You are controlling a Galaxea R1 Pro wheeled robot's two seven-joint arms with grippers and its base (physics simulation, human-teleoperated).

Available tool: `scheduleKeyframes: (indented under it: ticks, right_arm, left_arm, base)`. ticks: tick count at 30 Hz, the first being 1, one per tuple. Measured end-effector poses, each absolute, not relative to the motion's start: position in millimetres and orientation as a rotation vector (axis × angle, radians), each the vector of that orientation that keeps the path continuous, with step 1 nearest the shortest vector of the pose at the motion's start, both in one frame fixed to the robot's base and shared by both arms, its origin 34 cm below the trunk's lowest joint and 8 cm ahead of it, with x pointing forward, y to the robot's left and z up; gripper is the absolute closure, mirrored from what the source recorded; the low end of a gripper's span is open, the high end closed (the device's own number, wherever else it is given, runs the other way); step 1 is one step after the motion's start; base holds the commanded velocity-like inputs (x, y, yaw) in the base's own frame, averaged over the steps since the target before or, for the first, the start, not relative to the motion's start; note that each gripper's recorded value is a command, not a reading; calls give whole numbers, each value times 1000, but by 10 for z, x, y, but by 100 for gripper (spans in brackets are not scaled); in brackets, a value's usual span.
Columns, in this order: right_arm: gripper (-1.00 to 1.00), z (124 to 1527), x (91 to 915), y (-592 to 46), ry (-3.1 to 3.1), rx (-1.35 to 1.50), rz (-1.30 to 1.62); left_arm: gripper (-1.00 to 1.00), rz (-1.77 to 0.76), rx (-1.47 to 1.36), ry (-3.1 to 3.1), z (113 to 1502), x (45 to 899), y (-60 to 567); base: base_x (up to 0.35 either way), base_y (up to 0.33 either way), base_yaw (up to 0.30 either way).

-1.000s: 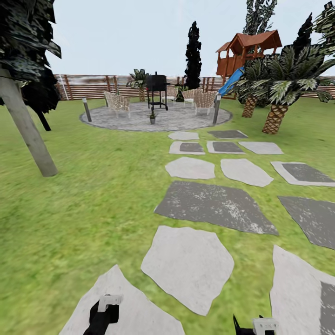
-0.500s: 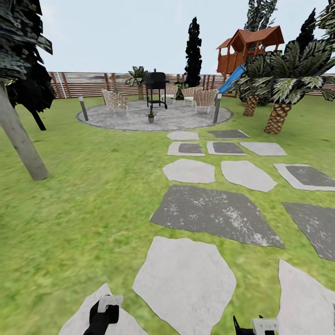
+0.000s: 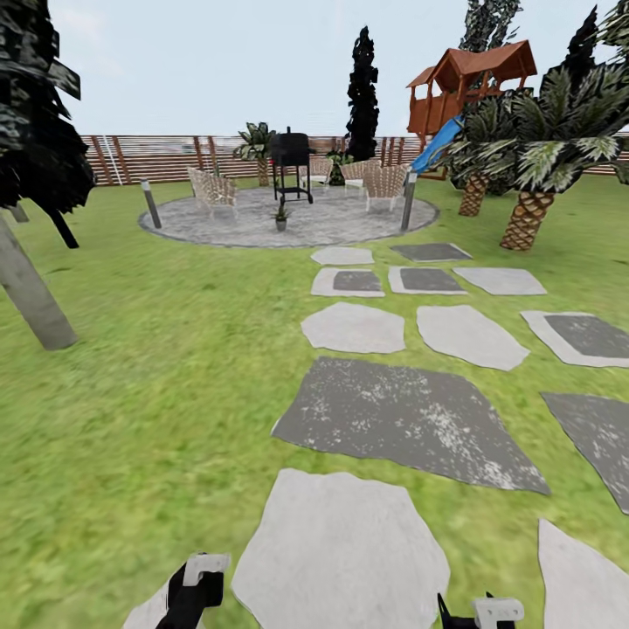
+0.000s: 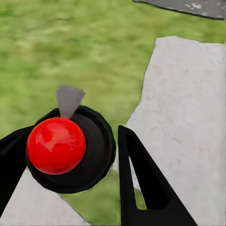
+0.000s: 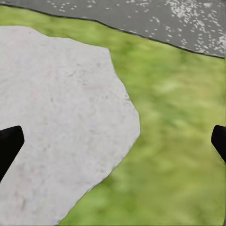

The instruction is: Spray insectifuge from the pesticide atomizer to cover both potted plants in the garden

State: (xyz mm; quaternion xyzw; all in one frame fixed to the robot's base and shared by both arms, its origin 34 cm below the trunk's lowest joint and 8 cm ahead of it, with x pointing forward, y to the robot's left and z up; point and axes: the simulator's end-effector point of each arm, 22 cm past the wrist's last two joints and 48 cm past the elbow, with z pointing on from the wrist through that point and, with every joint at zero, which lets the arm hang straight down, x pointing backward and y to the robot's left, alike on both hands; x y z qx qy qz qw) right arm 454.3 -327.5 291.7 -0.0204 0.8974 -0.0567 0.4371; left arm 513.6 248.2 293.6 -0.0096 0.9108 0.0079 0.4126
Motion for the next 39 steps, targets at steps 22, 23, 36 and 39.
scheduleKeyframes:
  ticks: [22, 23, 36, 39]
  right_arm:
    - [-100, 2915, 4542, -3262, 2232, -51, -138]
    - [-100, 2916, 4544, -3262, 2232, -51, -138]
    - [-100, 2916, 4544, -3262, 2232, -51, -138]
    - [-100, 2913, 4540, -3262, 2233, -51, -138]
  left_arm:
    - [100, 20, -24, 2296, 2920, 5115, 2479]
    - [100, 20, -24, 2296, 2919, 5114, 2479]
    - [100, 19, -24, 2299, 2909, 5101, 2478]
    - [100, 20, -24, 2299, 2909, 5101, 2479]
  base:
    - [329, -21, 0]
    - [331, 0, 0]
    - [330, 0, 0]
    - [330, 0, 0]
